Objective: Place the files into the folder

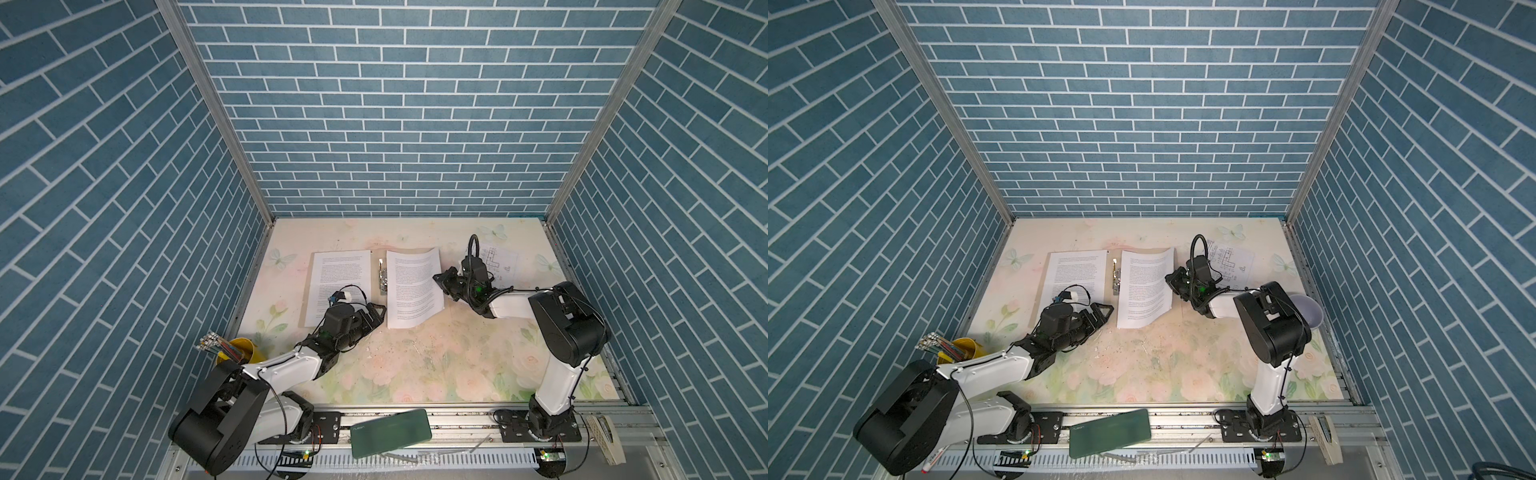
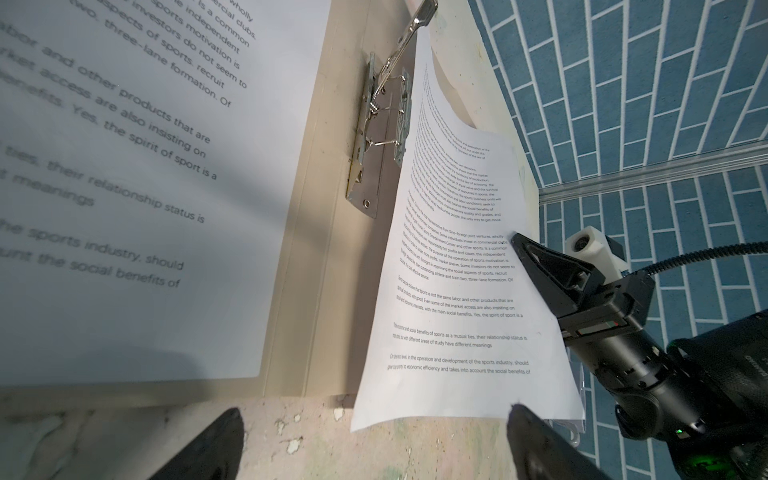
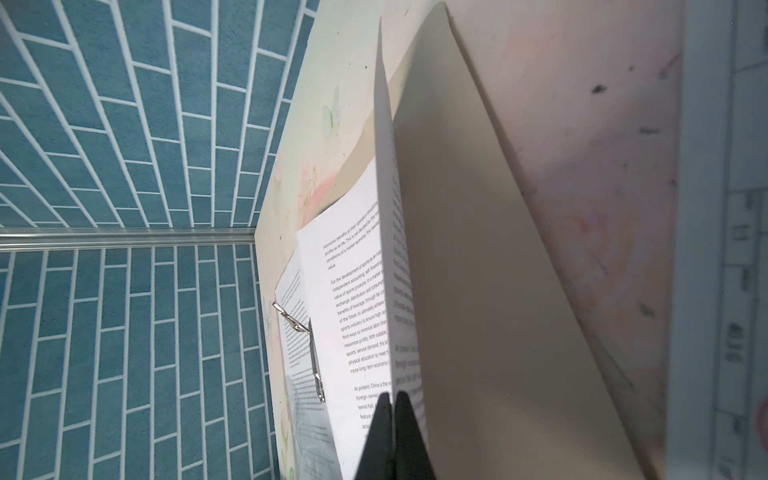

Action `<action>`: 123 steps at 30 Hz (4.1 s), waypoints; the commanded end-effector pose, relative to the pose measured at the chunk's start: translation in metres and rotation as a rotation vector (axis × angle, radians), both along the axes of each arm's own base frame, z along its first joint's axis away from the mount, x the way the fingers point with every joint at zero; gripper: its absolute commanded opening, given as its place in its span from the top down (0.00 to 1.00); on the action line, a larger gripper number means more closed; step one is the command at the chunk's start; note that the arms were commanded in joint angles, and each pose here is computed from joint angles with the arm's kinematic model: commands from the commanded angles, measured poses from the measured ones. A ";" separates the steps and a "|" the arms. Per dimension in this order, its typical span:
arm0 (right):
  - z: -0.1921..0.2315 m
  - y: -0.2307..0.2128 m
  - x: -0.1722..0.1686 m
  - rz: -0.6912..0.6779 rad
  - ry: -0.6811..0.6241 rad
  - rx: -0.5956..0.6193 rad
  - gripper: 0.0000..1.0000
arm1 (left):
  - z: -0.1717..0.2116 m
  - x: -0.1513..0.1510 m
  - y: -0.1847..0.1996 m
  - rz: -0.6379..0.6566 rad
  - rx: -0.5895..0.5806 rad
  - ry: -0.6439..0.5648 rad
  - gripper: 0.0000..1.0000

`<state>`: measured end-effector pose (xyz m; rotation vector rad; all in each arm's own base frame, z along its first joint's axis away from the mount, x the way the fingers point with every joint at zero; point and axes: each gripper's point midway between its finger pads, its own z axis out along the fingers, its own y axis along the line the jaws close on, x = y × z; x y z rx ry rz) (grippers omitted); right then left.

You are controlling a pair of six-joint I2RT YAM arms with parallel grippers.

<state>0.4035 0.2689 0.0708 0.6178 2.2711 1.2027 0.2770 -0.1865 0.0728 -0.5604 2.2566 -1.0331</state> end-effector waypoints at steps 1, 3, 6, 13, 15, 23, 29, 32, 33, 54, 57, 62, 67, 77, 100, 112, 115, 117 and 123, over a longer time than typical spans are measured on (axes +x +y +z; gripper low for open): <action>-0.008 0.001 0.002 -0.014 0.006 0.034 1.00 | -0.001 0.001 -0.001 0.002 0.011 -0.005 0.00; -0.010 0.001 0.003 -0.018 0.008 0.037 1.00 | -0.002 0.001 0.000 0.004 0.012 -0.003 0.00; -0.010 0.001 0.002 -0.019 0.011 0.040 1.00 | -0.004 0.000 0.002 0.010 0.021 0.000 0.01; -0.017 -0.014 -0.003 -0.053 0.033 0.006 1.00 | -0.004 -0.001 0.002 0.009 0.021 -0.002 0.01; -0.017 -0.016 -0.003 -0.059 0.031 0.005 1.00 | -0.004 -0.001 0.002 0.009 0.022 -0.003 0.00; -0.016 -0.018 -0.004 -0.055 0.032 -0.011 1.00 | -0.004 -0.001 0.001 0.007 0.017 -0.004 0.00; -0.023 -0.020 -0.006 -0.067 0.045 -0.015 1.00 | -0.004 -0.001 0.002 0.009 0.017 -0.003 0.00; -0.022 -0.023 -0.007 -0.074 0.043 -0.025 1.00 | -0.004 -0.002 0.002 0.011 0.018 -0.003 0.00; -0.023 -0.024 -0.007 -0.075 0.045 -0.028 1.00 | -0.005 -0.002 0.003 0.011 0.020 -0.001 0.00; -0.022 -0.016 0.005 -0.073 0.036 -0.013 1.00 | -0.005 -0.002 0.002 0.011 0.017 -0.003 0.01; -0.017 -0.012 0.011 -0.063 0.021 -0.007 1.00 | -0.004 -0.001 0.002 0.012 0.016 -0.004 0.00; -0.012 -0.004 0.017 -0.026 -0.002 -0.012 1.00 | -0.004 -0.001 0.002 0.009 0.017 -0.007 0.00; -0.013 0.003 0.018 0.018 -0.014 -0.016 1.00 | -0.004 -0.001 0.001 0.005 0.019 -0.006 0.00; -0.014 0.006 0.020 0.050 -0.025 -0.032 1.00 | -0.003 0.001 -0.002 -0.004 0.011 -0.008 0.01; -0.016 0.006 0.025 0.065 -0.025 -0.051 1.00 | -0.002 0.002 -0.004 -0.008 0.012 -0.007 0.00; -0.011 -0.001 0.023 0.044 -0.022 -0.072 0.67 | 0.000 0.001 -0.004 -0.010 0.013 -0.009 0.00; -0.009 -0.003 0.022 0.047 -0.016 -0.075 0.64 | 0.002 0.001 -0.004 -0.009 0.013 -0.014 0.01; -0.007 -0.005 0.022 0.044 -0.015 -0.088 0.59 | 0.003 0.000 -0.003 -0.009 0.016 -0.014 0.00; -0.002 -0.018 0.018 0.026 -0.020 -0.157 0.50 | 0.009 0.000 -0.003 -0.017 0.045 -0.026 0.00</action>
